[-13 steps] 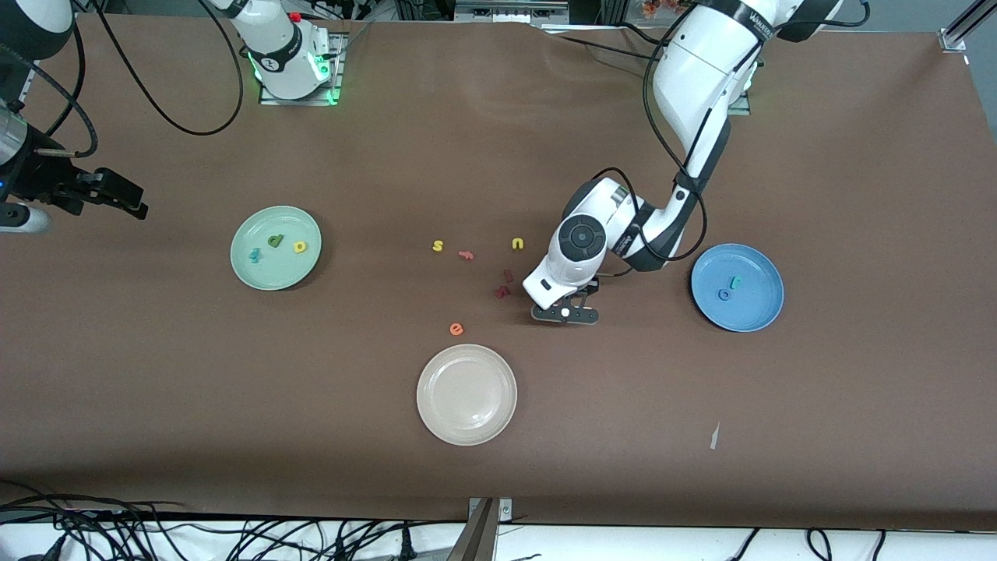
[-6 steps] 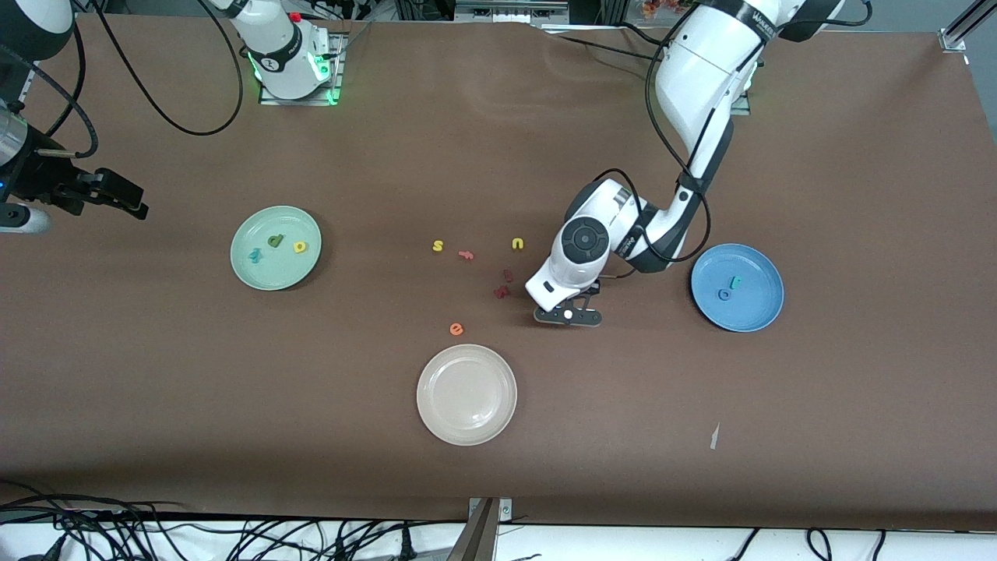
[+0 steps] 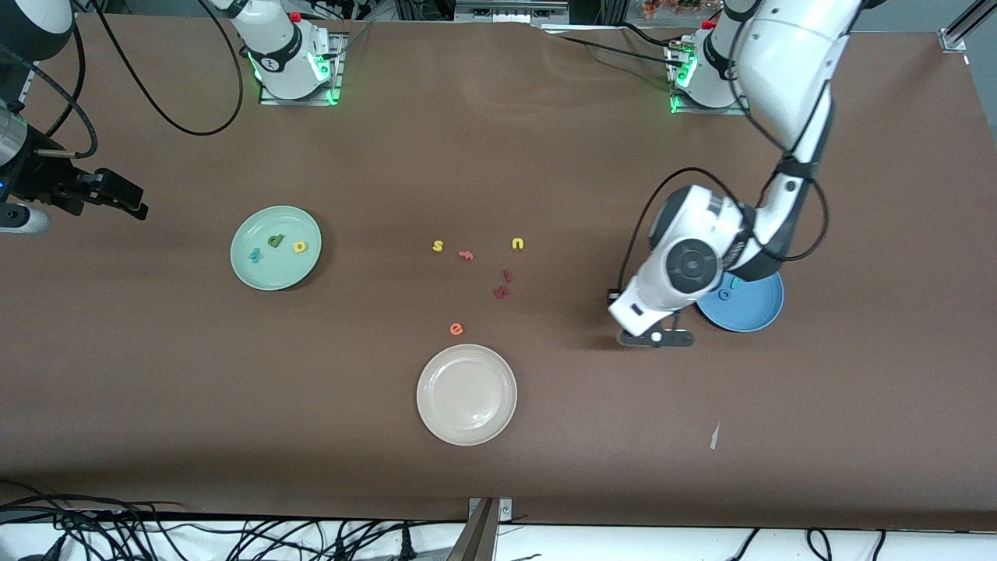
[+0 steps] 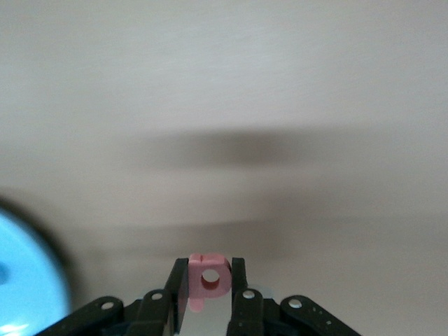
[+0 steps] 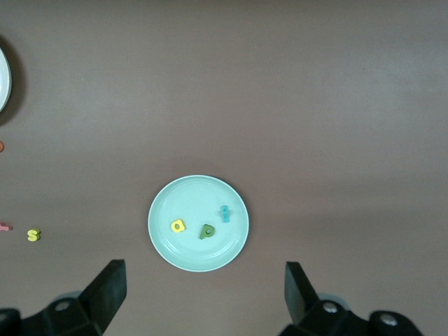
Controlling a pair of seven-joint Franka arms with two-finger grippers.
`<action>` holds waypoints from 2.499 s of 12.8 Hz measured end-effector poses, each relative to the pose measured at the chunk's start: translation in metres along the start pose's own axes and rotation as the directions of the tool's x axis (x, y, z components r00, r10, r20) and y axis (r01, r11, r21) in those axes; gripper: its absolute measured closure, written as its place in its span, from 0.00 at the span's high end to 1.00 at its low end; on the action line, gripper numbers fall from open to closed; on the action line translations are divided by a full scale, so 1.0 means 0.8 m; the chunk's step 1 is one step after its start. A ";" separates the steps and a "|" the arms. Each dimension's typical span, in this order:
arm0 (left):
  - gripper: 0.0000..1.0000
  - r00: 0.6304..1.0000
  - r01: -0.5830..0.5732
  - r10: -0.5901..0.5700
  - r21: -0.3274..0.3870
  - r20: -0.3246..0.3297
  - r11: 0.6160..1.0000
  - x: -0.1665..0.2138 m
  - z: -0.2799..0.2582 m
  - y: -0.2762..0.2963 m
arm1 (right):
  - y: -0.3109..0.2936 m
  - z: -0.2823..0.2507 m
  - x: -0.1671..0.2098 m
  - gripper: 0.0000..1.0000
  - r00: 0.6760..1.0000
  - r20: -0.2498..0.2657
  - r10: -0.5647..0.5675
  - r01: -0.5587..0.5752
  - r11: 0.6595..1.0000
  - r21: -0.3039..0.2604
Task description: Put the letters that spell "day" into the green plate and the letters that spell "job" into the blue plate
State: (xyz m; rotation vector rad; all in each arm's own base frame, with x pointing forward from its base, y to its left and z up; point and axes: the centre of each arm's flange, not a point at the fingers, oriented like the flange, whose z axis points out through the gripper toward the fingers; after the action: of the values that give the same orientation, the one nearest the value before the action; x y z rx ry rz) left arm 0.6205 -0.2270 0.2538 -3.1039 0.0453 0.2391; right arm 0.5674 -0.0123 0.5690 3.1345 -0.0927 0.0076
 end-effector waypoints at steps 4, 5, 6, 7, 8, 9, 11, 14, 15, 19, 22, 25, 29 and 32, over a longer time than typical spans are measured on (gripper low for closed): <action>0.28 0.999 0.025 -0.026 0.043 0.026 0.999 -0.026 0.021 -0.098 | 0.000 0.000 0.000 1.00 1.000 0.000 0.000 0.000 1.000 0.000; 0.28 0.999 0.029 -0.031 0.065 0.030 0.997 -0.029 0.025 -0.118 | 0.000 0.000 0.000 1.00 1.000 0.000 0.000 0.000 1.000 0.000; 0.28 0.999 0.039 -0.042 0.073 0.036 0.997 -0.030 0.028 -0.135 | 0.000 0.000 0.000 1.00 1.000 0.000 0.000 0.000 1.000 0.000; 0.28 0.998 0.047 -0.050 0.074 0.040 0.996 -0.031 0.030 -0.151 | 0.000 0.000 0.000 1.00 1.000 0.000 0.000 0.000 1.000 0.000; 0.28 0.998 0.049 -0.052 0.072 0.046 0.996 -0.030 0.032 -0.169 | 0.000 0.000 0.000 1.00 1.000 0.000 0.000 0.000 1.000 0.000; 0.28 0.997 0.056 -0.060 0.068 0.051 0.996 -0.029 0.034 -0.189 | 0.000 0.000 0.000 1.00 1.000 0.000 0.000 0.000 1.000 0.000; 0.44 0.994 0.085 -0.088 0.060 0.057 0.995 -0.027 0.036 -0.227 | 0.000 0.000 0.000 1.00 1.000 0.000 0.000 0.000 1.000 0.000; 0.75 0.990 0.113 -0.118 0.064 0.076 0.992 -0.018 0.011 -0.252 | 0.000 0.000 0.000 1.00 1.000 0.000 0.000 0.000 1.000 0.000; 0.86 0.988 0.119 -0.125 0.072 0.093 0.990 -0.012 -0.013 -0.255 | 0.000 0.000 0.000 1.00 1.000 0.000 0.000 0.000 1.000 0.000; 1.00 0.976 0.151 -0.164 0.099 0.141 0.984 -0.004 -0.155 -0.268 | 0.000 0.000 0.000 1.00 1.000 0.000 0.000 0.000 1.000 0.000; 1.00 0.975 0.181 -0.192 0.096 0.114 0.979 -0.005 -0.217 -0.282 | -0.001 -0.001 0.000 1.00 1.000 -0.001 -0.002 0.002 1.000 0.000; 1.00 0.967 0.249 -0.251 0.035 0.051 0.968 -0.022 -0.279 -0.321 | -0.002 -0.001 0.000 1.00 1.000 -0.001 -0.002 0.002 1.000 0.001; 1.00 0.958 0.272 -0.275 -0.052 -0.076 0.961 -0.093 -0.404 -0.325 | -0.002 -0.001 0.001 1.00 1.000 -0.001 -0.002 0.002 1.000 0.001; 1.00 0.963 0.257 -0.263 -0.098 -0.060 0.962 -0.138 -0.417 -0.308 | -0.002 -0.001 0.001 1.00 1.000 -0.001 -0.002 0.002 1.000 0.001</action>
State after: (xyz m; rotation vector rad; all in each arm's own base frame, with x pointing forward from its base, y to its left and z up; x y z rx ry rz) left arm 0.5703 0.0120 0.6070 -3.1587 -0.3802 0.1235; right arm 0.5680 -0.0109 0.5700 3.1351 -0.0890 0.0094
